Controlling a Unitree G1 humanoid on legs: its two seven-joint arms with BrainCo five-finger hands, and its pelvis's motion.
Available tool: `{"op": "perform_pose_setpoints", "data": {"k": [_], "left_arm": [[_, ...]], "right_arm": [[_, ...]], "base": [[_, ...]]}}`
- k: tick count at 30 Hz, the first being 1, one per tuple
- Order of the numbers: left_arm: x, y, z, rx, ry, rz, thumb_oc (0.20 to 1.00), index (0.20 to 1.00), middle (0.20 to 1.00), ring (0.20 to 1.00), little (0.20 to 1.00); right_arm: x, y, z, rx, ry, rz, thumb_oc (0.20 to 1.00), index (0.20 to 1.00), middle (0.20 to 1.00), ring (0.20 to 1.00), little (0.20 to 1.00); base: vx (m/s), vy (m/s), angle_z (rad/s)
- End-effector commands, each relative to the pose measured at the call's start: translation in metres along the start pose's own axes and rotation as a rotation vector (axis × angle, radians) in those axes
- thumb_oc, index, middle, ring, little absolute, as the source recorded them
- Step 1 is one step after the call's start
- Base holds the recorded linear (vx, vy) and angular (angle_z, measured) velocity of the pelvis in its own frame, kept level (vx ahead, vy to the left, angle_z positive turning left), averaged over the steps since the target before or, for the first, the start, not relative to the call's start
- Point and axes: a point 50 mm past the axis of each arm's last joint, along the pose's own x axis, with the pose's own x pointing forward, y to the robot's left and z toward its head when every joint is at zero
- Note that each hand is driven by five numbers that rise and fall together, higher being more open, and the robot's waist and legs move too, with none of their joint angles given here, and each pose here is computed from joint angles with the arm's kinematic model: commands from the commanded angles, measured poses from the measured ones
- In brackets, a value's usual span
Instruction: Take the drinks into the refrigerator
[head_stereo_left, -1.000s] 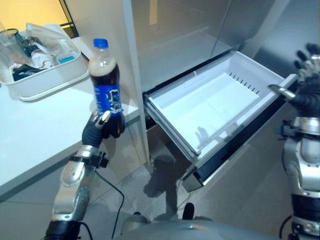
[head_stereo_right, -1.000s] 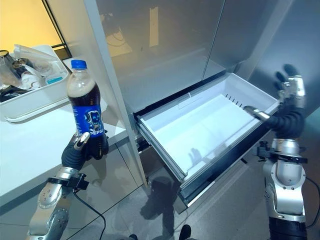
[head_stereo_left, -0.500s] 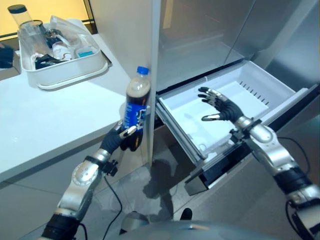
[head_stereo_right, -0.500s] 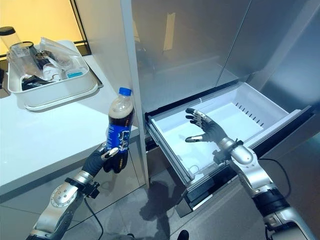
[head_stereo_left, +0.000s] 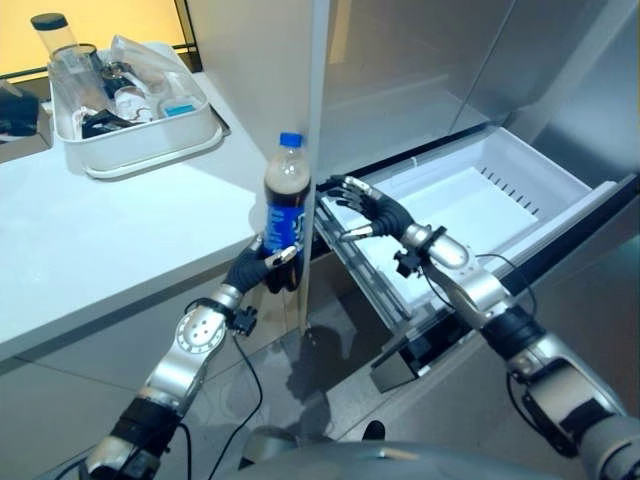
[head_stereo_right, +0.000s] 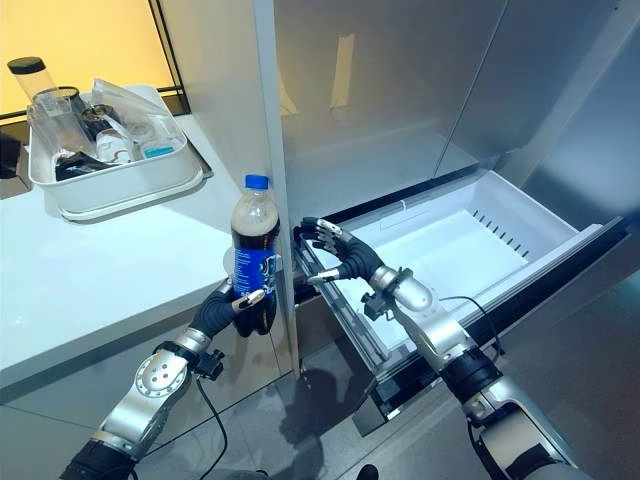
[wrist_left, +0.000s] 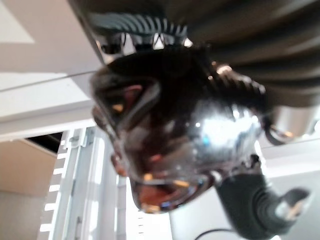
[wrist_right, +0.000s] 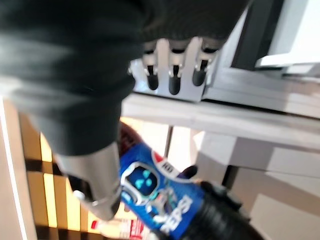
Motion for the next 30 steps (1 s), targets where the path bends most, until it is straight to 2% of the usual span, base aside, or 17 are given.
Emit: {"op": "perform_pose_setpoints", "data": {"k": [1, 12, 17, 21, 30], "left_arm": [[0.051, -0.037, 0.069, 0.159, -0.351, -0.211, 0.2, 0.2, 0.2, 0.2, 0.2], [0.06, -0.056, 0.09, 0.389, -0.46, -0.317, 0.2, 0.2, 0.2, 0.2, 0.2], [0.051, -0.05, 0.082, 0.301, -0.425, -0.272, 0.2, 0.2, 0.2, 0.2, 0.2], [0.034, -0.037, 0.064, 0.203, -0.351, -0.188, 0.2, 0.2, 0.2, 0.2, 0.2], [0.03, -0.032, 0.061, 0.281, -0.336, -0.186, 0.2, 0.2, 0.2, 0.2, 0.2]], "right_arm": [[0.032, 0.006, 0.036, -0.035, -0.128, 0.053, 1.0, 1.0, 1.0, 1.0, 1.0], [0.067, 0.039, 0.049, -0.076, -0.151, 0.145, 1.0, 1.0, 1.0, 1.0, 1.0], [0.066, 0.036, 0.051, -0.055, -0.168, 0.111, 1.0, 1.0, 1.0, 1.0, 1.0], [0.053, 0.018, 0.044, -0.073, -0.149, 0.043, 1.0, 1.0, 1.0, 1.0, 1.0], [0.049, 0.008, 0.038, -0.076, -0.122, -0.003, 1.0, 1.0, 1.0, 1.0, 1.0]], "base": [[0.0, 0.0, 0.0], [0.0, 0.0, -0.01], [0.0, 0.0, 0.0], [0.0, 0.0, 0.0], [0.0, 0.0, 0.0]]}}
